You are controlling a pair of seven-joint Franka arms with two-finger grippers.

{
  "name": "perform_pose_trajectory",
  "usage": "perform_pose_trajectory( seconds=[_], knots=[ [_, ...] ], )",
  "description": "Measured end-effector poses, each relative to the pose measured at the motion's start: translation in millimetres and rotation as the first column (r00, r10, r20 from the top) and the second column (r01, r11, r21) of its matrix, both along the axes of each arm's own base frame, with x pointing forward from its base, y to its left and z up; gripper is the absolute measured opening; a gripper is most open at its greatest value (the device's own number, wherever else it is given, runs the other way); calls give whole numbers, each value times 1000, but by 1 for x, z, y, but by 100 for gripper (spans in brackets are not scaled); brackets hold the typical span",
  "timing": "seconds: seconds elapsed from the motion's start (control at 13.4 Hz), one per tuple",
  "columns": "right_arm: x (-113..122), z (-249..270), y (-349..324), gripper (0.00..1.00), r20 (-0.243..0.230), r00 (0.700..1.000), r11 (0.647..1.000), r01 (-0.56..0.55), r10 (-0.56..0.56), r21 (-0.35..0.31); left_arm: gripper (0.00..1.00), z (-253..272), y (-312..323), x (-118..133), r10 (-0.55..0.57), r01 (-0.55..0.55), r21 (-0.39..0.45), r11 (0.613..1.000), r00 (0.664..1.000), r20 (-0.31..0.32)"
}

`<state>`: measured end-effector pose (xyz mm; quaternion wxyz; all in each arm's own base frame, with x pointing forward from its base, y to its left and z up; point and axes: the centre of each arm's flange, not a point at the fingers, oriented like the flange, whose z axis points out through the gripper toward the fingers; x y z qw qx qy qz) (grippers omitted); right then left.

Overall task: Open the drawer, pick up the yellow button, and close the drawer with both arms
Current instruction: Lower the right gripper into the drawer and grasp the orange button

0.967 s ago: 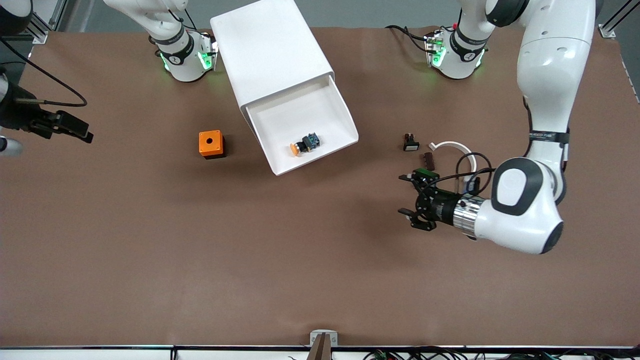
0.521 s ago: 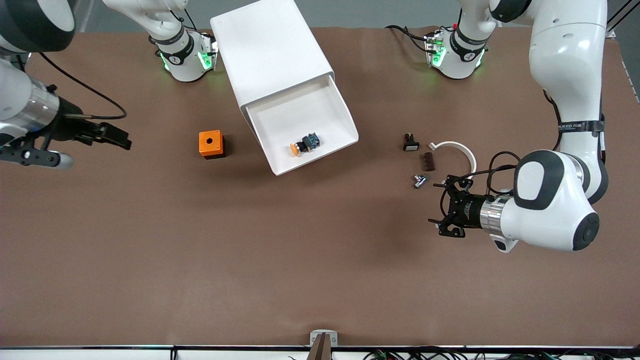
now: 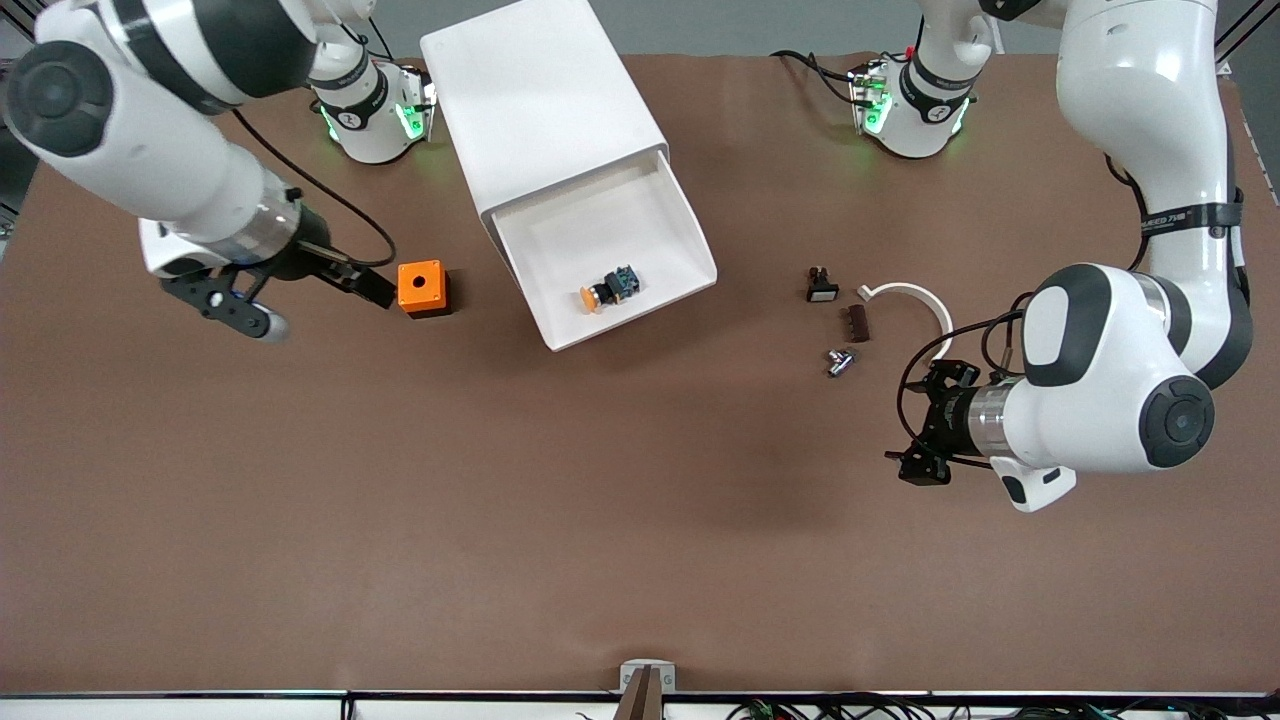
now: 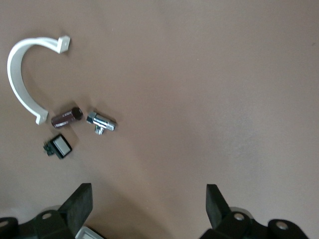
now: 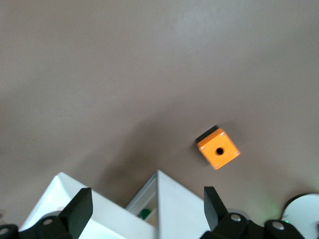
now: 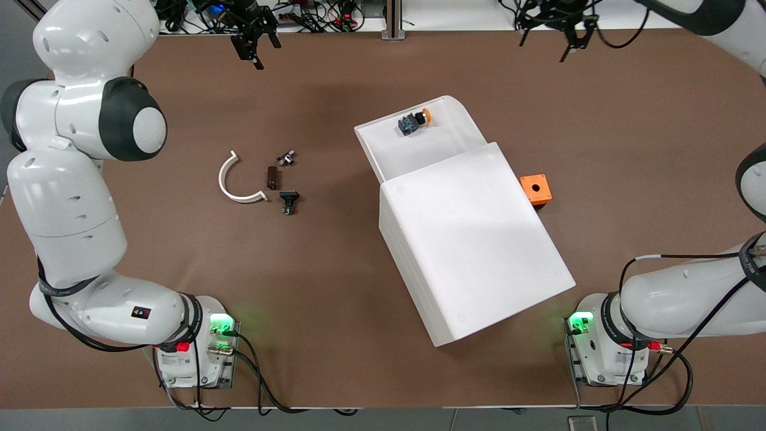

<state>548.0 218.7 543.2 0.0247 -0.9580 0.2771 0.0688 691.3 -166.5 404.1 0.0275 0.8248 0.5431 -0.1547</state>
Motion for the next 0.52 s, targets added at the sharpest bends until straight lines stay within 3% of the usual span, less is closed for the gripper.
perform_pose_trajectory(
  seconds=[0.22,0.52],
  knots=[
    [-6,-20,57,99,-9,987,987,159,-159,13,100,8,6,0,-193,193,4,981,980,58],
    [-5,-36,93,100,-80,923,919,383,-377,89,100,12,20,2,-432,437,-15,900,894,122]
  ],
)
